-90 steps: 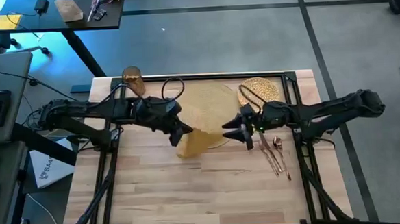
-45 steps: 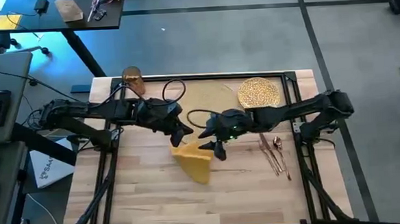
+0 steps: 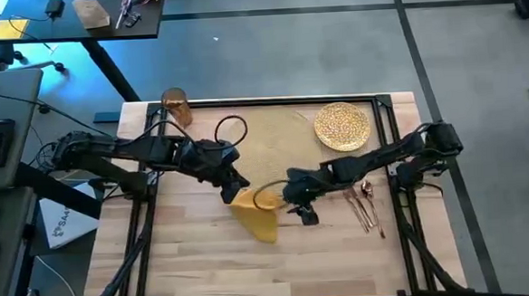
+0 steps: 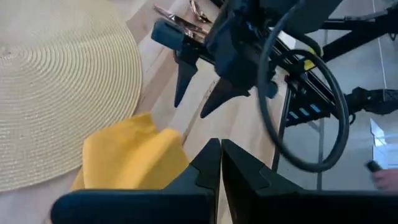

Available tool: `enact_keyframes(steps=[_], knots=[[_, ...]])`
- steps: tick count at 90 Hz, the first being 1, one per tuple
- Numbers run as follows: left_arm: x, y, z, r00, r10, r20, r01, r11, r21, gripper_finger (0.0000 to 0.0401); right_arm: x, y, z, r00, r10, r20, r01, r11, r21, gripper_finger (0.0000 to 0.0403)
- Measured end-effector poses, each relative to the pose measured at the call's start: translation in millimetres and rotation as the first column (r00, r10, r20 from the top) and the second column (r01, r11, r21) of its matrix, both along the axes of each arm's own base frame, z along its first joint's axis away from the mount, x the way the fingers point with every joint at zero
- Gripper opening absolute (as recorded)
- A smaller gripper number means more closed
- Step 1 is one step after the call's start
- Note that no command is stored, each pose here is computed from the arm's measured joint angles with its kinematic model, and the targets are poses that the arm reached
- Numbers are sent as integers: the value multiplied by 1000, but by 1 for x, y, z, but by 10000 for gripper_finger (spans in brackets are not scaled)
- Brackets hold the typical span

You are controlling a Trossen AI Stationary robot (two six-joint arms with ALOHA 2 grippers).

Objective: Set table place
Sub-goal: Fold the yellow table napkin

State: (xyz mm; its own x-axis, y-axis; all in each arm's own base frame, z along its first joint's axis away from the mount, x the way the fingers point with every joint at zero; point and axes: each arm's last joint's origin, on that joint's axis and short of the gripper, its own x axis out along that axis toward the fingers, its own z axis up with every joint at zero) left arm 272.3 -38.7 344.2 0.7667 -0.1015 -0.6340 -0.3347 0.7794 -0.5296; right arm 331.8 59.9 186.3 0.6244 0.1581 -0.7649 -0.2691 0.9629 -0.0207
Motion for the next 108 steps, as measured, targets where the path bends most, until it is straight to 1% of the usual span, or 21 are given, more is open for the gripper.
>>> enact_keyframes(steps=[8,15,24,33,37,42,45,49,58,63,68,74,80,83,89,94,98,101,104,108], knots=[[-1,-4,0,1000,1,-6,-1,1000,-17,0,6,2,-15,1000,10,10,-10,998,-55,193],[-2,-7,-1,1000,1,-11,-2,1000,-30,0,16,3,-26,1000,27,13,-26,996,-81,191],[-2,-11,-1,1000,1,-14,-1,999,-43,0,31,6,-35,999,36,-1,-36,993,-112,174],[-3,-14,-1,1000,-1,-19,0,999,-53,0,46,9,-34,998,57,12,-56,995,-87,131],[-3,-15,-1,1000,-4,-19,3,999,-53,0,51,11,-31,998,67,19,-66,996,-64,101],[-3,-15,-1,1000,-6,-18,5,999,-53,0,55,12,-25,999,52,12,-52,998,-40,56],[-3,-15,-1,1000,-7,-19,6,999,-53,0,57,12,-19,999,34,0,-34,999,-25,29],[-4,-16,-1,1000,-12,-23,11,999,-53,0,60,12,-9,1000,5,-11,-5,1000,-2,13],[-7,-17,1,999,-28,-20,28,999,-36,0,64,7,31,996,-82,-21,84,994,65,4],[-10,-17,4,999,-40,-7,40,999,-20,0,64,1,61,993,-121,-7,121,987,106,2],[-14,-16,6,999,-37,-1,37,999,-1,0,63,-5,92,989,-151,7,147,974,174,1],[-20,-15,12,1000,-17,25,16,999,30,0,58,-13,129,979,-206,10,196,945,261,1],[-29,-12,19,998,11,59,-16,997,74,0,52,-19,163,957,-289,1,270,897,350,1],[-33,-10,22,997,28,73,-35,995,95,0,50,-21,175,939,-343,-28,325,856,402,0],[-42,-6,28,994,52,95,-65,988,138,0,46,-26,190,898,-425,-117,423,755,501,0],[-48,-3,32,991,72,113,-91,980,176,0,44,-26,190,874,-447,-193,474,690,548,0],[-54,0,35,988,89,124,-114,972,207,0,43,-25,182,854,-446,-268,516,657,549,0],[-58,2,37,987,99,127,-126,967,223,0,39,-23,172,823,-447,-350,568,635,524,0],[-61,3,38,986,106,127,-134,963,232,0,36,-22,159,781,-456,-428,624,616,481,0],[-64,4,38,986,116,123,-143,959,244,0,32,-21,141,731,-464,-501,675,602,427,0]])
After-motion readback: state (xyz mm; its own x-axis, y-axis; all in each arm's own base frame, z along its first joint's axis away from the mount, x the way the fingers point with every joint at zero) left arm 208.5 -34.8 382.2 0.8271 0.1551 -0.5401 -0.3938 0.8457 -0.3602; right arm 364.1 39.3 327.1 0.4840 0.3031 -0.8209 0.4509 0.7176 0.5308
